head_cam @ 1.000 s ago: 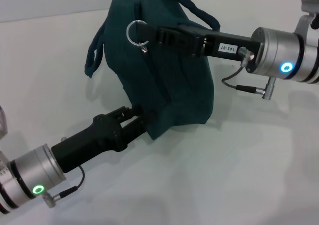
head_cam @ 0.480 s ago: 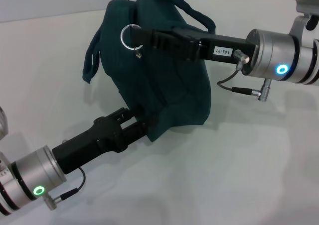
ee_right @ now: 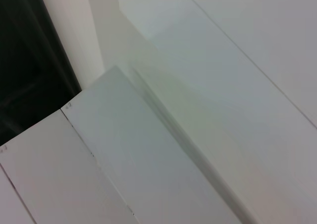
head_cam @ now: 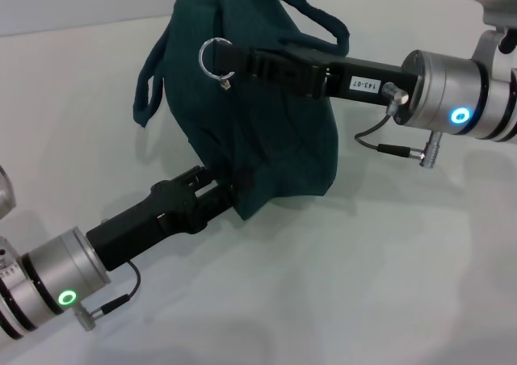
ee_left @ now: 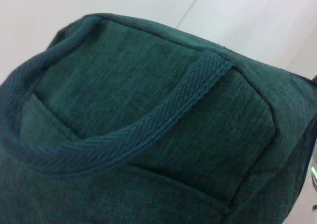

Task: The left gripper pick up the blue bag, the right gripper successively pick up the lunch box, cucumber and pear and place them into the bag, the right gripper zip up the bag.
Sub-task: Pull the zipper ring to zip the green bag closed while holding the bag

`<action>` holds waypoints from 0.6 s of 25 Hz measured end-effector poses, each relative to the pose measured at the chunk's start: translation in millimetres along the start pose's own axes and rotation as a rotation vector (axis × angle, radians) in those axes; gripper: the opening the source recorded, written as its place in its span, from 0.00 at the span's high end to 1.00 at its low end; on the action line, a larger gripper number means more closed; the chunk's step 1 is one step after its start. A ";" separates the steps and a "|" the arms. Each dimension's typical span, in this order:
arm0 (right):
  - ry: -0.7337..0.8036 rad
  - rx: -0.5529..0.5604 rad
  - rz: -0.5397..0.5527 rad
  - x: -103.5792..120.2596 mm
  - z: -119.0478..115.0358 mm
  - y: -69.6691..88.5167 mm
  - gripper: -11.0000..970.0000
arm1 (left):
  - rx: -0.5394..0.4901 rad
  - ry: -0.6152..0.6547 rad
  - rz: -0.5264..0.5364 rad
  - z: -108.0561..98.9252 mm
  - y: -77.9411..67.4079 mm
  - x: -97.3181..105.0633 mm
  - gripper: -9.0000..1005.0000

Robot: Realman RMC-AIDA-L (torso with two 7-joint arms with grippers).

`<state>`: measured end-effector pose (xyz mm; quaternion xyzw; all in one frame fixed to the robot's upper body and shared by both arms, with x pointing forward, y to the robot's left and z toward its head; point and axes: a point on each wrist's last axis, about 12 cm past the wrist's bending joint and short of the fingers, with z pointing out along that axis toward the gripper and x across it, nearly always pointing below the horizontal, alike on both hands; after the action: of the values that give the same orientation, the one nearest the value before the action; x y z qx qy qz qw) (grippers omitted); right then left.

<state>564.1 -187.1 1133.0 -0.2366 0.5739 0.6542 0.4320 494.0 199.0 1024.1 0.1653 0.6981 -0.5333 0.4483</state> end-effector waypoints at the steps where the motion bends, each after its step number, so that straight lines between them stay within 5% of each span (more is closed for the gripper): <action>1: -0.003 0.002 0.001 0.2 -0.5 0.0 0.98 | -0.001 -0.002 0.000 0.3 0.2 -0.4 0.38; 15: -0.011 0.002 0.022 2.6 -1.8 -0.1 0.98 | -0.058 -0.060 0.007 -1.6 6.6 -6.4 0.64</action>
<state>562.5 -188.0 1130.4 -0.2264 0.5746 0.6598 0.4281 501.3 204.5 1025.4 0.1385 0.6991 -0.5159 0.4753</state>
